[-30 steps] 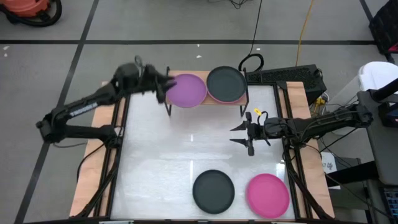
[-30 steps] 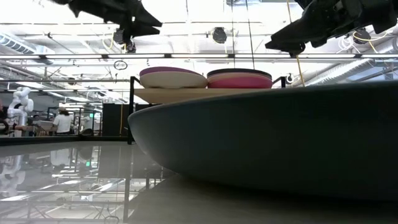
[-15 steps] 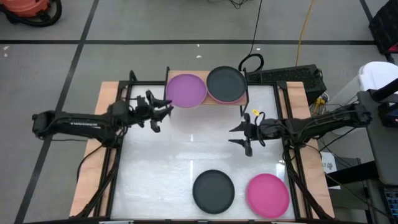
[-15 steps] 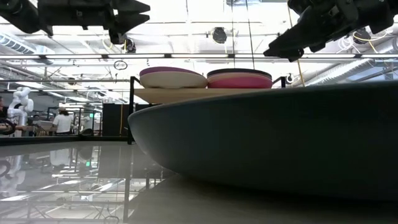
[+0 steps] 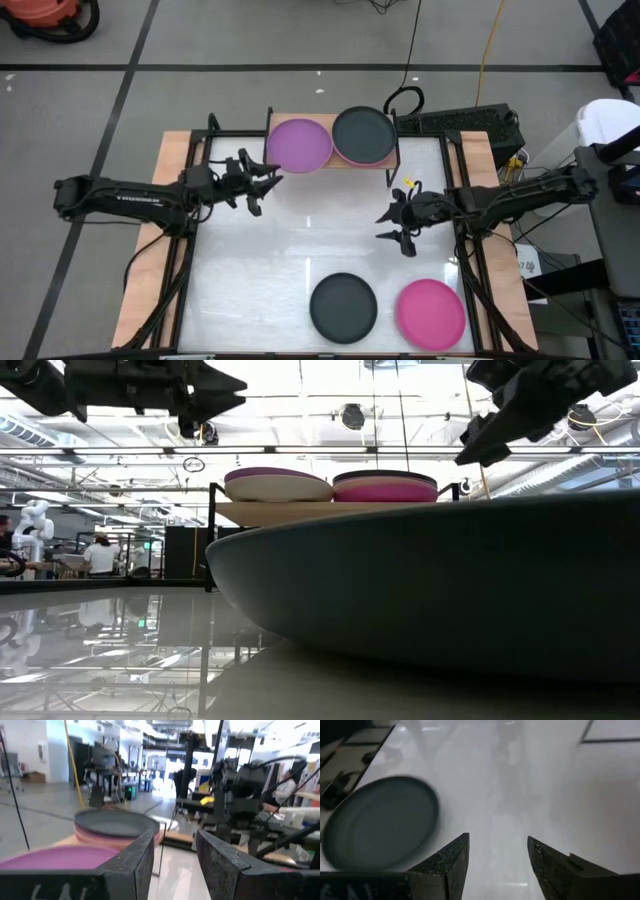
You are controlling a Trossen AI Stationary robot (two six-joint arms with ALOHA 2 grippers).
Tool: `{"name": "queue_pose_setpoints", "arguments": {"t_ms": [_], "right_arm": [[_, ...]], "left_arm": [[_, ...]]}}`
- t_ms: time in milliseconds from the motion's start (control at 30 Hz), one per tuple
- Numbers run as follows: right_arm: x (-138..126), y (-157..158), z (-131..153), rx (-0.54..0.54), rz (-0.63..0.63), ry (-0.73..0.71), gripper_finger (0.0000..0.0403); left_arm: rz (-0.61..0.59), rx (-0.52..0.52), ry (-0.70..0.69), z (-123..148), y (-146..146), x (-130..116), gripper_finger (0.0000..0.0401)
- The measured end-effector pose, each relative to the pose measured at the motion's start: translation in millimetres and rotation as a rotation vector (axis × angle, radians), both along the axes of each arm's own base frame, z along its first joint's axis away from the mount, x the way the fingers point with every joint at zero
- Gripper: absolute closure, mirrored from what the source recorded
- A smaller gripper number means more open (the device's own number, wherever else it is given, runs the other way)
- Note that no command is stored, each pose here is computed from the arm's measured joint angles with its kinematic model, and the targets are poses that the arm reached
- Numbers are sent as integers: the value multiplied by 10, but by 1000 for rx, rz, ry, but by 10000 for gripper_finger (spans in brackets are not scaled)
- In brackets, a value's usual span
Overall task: Place and stack plates onto a shelf
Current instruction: Stack the pink plate on top of the violet plate on the shelf
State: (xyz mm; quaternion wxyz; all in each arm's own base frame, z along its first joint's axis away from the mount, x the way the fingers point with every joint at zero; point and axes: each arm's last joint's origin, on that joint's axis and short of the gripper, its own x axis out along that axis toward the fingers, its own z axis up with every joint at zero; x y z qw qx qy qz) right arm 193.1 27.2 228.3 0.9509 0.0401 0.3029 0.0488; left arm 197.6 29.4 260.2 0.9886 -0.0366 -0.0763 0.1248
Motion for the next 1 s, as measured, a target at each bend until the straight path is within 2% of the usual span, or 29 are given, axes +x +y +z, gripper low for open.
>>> {"name": "queue_pose_setpoints", "arguments": {"t_ms": [233,500,767,1000], "right_arm": [[-1,174,-108,13,69,87,220],[-60,388,-309,59,88,282,220],[-130,694,-504,167,126,471,220],[-191,881,-661,219,194,627,220]], "left_arm": [[-1,-21,25,-48,5,35,249],[3,-22,26,-59,8,52,249],[0,-42,29,-68,9,55,249],[1,-41,34,-72,9,55,249]]}}
